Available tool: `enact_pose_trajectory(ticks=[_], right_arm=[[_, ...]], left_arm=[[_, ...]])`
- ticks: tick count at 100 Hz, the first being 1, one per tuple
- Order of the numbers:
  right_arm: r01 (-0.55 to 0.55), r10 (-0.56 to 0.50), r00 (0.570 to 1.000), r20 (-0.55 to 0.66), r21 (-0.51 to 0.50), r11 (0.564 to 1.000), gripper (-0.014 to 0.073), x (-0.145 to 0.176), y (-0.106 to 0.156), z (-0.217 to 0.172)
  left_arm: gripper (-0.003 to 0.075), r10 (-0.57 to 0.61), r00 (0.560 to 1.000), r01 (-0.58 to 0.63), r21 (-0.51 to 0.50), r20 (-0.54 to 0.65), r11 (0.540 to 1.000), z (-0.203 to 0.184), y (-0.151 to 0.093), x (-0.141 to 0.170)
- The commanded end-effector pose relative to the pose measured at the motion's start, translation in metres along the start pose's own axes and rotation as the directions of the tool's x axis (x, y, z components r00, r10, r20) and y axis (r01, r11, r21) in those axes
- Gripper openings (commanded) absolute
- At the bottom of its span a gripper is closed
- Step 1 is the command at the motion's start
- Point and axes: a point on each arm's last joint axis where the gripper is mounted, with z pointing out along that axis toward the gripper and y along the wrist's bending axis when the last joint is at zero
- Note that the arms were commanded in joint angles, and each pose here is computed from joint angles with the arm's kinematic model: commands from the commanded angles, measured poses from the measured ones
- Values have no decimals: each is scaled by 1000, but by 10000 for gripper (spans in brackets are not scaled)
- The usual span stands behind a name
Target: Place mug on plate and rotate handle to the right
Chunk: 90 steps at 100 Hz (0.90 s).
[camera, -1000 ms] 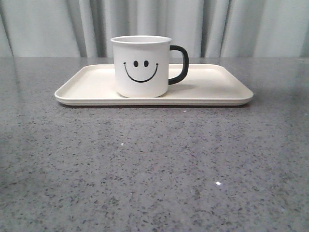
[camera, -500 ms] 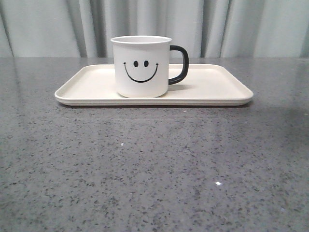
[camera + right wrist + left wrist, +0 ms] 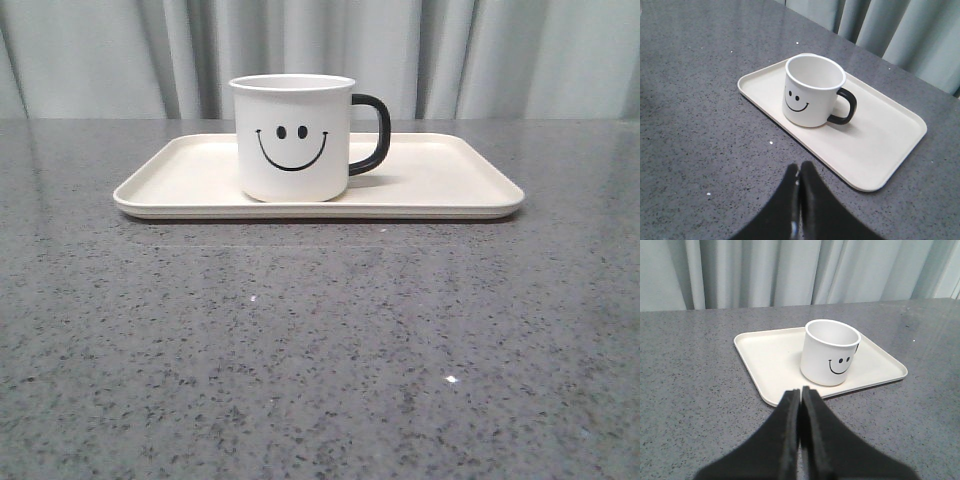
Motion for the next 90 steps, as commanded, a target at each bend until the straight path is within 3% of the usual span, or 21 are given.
enact_pose_trajectory(ticks=[1,25,90], right_arm=[[-19,11,990,139,53,998,-69,-5,-1,-13],[-22,5,978,209,75,997,-69,1,1,-25],[-21,6,978,206,74,997,-69,1,1,-25]], left_arm=[[-19,0,996,-2,22,95,1000,-2,-3,-13],[-19,0,996,-2,22,91,1000,-1,-2,-12],[-19,0,996,-2,22,91,1000,-1,-2,-12]])
